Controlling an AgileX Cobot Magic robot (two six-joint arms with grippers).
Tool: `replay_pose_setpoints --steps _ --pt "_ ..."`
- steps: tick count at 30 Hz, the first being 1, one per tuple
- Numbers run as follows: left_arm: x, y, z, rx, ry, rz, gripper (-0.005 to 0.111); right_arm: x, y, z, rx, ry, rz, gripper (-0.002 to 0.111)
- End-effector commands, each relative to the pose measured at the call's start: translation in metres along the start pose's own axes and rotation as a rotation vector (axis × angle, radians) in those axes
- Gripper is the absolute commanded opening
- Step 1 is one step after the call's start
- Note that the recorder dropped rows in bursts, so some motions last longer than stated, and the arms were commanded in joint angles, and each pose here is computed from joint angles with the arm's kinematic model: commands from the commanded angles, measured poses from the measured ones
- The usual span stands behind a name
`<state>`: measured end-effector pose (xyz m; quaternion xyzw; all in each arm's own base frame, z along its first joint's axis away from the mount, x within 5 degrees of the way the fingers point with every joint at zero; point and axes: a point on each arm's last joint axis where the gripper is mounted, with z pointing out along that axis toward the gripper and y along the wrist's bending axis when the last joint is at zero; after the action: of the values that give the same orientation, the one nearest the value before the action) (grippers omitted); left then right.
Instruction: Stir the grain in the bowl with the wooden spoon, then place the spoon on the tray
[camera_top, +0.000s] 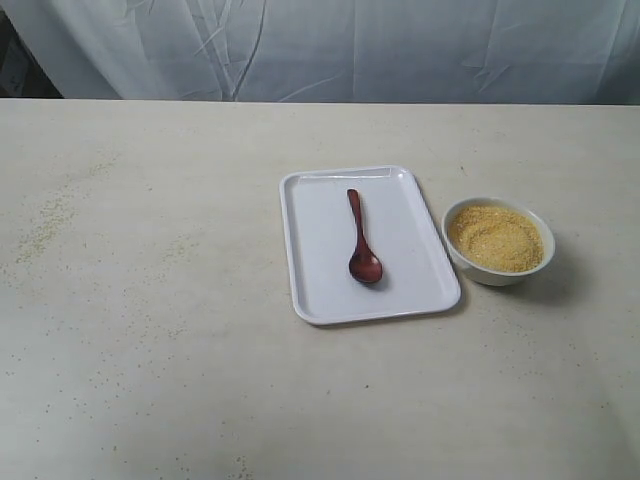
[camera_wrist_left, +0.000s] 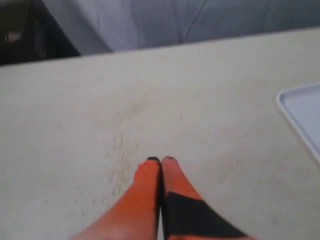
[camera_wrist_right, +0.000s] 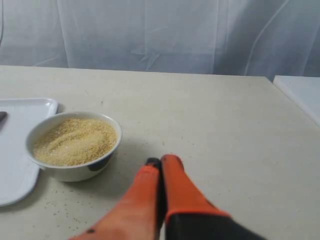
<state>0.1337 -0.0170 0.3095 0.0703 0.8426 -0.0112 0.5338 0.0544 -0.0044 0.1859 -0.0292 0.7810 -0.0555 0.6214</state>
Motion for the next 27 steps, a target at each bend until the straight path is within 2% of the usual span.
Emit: replay_pose_setpoints --steps 1,3,6,9,10,12,18,24,27 --pt "0.048 -0.001 -0.013 -0.004 -0.231 -0.023 0.0 0.0 0.0 0.0 0.004 -0.01 0.001 0.002" --pt "0.074 0.0 -0.014 -0.025 -0.264 -0.03 0.0 0.0 0.0 0.0 0.004 -0.01 0.001 0.002" --pt "0.11 0.0 -0.011 -0.062 -0.242 -0.046 0.0 0.0 0.0 0.0 0.004 -0.01 0.001 0.002" --pt "0.135 -0.001 -0.008 -0.073 -0.235 -0.072 0.0 0.0 0.0 0.0 0.004 -0.01 0.001 0.002" --pt "0.134 0.0 -0.011 -0.076 -0.264 -0.075 0.0 0.0 0.0 0.0 0.004 -0.01 0.001 0.002" --pt "0.145 0.0 -0.013 -0.084 -0.178 -0.081 0.0 0.0 0.0 0.0 0.004 -0.01 0.001 0.002" --pt "0.142 0.0 -0.021 -0.104 -0.279 -0.047 0.0 0.0 0.0 0.0 0.004 -0.01 0.001 0.002" --pt "0.142 0.0 -0.021 -0.108 -0.278 -0.059 0.0 0.0 0.0 0.0 0.004 -0.01 0.001 0.002" --pt "0.142 0.001 -0.021 -0.122 -0.279 -0.102 0.0 0.0 0.0 0.0 0.004 -0.01 0.001 0.002"
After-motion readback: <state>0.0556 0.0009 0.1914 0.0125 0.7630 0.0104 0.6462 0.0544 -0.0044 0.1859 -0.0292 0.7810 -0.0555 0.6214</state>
